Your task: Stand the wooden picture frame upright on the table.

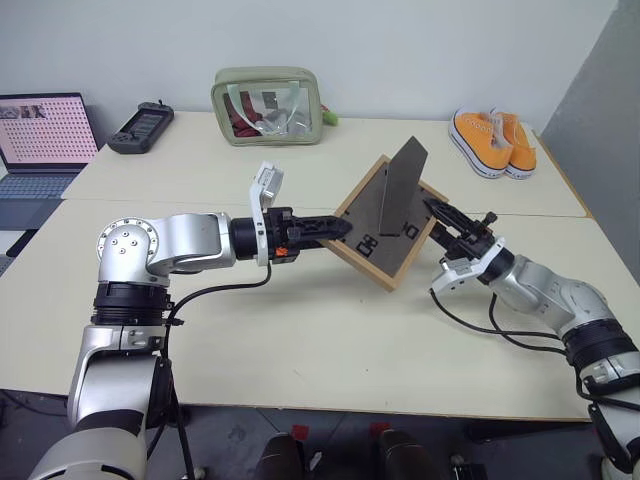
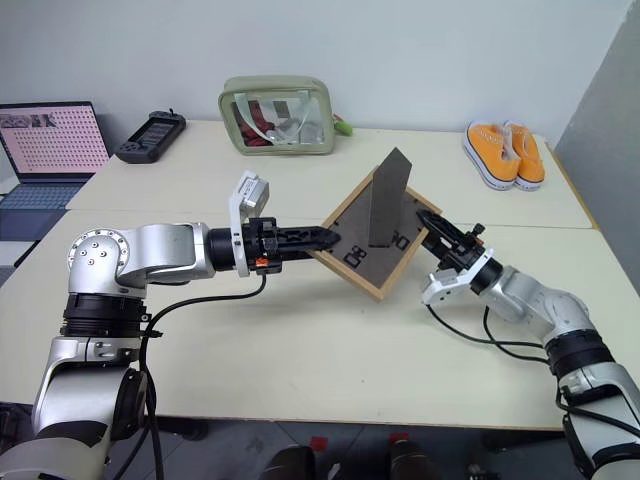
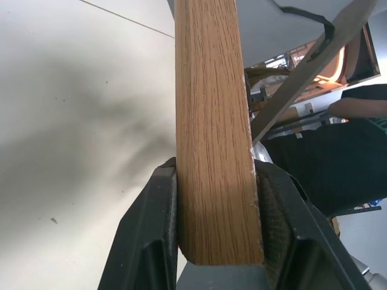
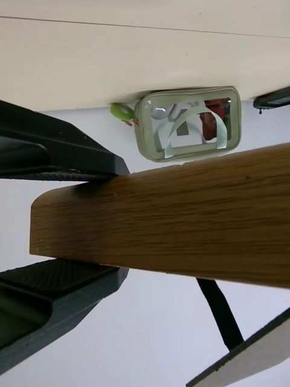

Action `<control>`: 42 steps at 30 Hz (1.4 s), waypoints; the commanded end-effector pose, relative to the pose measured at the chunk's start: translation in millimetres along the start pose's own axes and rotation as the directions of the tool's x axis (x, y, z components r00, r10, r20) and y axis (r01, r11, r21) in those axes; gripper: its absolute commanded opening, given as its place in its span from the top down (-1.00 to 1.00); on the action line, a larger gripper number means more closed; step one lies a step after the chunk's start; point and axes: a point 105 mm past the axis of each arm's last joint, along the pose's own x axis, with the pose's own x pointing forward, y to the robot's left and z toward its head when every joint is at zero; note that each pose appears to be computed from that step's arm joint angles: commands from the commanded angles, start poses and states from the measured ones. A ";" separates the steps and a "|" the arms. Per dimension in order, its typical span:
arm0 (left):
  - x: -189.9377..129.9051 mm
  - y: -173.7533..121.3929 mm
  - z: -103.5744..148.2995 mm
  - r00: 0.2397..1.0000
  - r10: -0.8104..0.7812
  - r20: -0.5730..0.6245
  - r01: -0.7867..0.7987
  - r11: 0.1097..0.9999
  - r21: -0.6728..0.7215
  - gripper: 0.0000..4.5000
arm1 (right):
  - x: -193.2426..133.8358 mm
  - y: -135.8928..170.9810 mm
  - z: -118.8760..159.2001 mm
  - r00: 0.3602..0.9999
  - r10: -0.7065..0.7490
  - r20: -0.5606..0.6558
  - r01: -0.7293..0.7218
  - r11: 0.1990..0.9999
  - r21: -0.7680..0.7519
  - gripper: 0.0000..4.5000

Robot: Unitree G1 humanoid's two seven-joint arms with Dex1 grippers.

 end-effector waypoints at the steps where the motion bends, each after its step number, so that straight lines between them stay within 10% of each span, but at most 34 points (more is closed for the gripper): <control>1: -1.3 -11.1 1.3 1.000 -0.016 -0.006 0.016 0.998 0.053 0.42 | 5.9 -11.9 1.4 0.999 -0.036 0.028 0.036 0.999 -0.017 0.42; 15: -2.6 -10.5 1.8 1.000 -0.008 0.009 0.007 0.998 0.058 0.42 | 9.6 -13.7 0.2 0.999 -0.039 0.024 0.040 0.999 -0.028 0.42; 16: -2.7 -10.4 1.8 1.000 -0.008 0.012 0.007 0.998 0.058 0.11 | 10.0 -13.8 0.2 0.999 -0.038 0.025 0.039 0.999 -0.028 0.42; 28: -13.6 -12.0 6.9 0.996 0.023 0.086 -0.036 0.987 0.156 -0.89 | 14.8 -9.7 0.3 0.999 -0.028 0.032 0.028 1.000 0.004 0.42; 35: -43.5 -19.2 11.3 0.953 0.074 0.294 -0.236 0.790 0.566 -0.89 | 30.3 4.3 8.4 0.997 0.009 0.072 -0.028 0.963 0.267 0.42; 42: -74.0 -18.8 -3.3 0.871 0.137 0.472 -0.460 0.561 0.688 -0.89 | 68.5 11.4 2.1 0.998 0.054 0.019 -0.051 0.693 0.719 0.42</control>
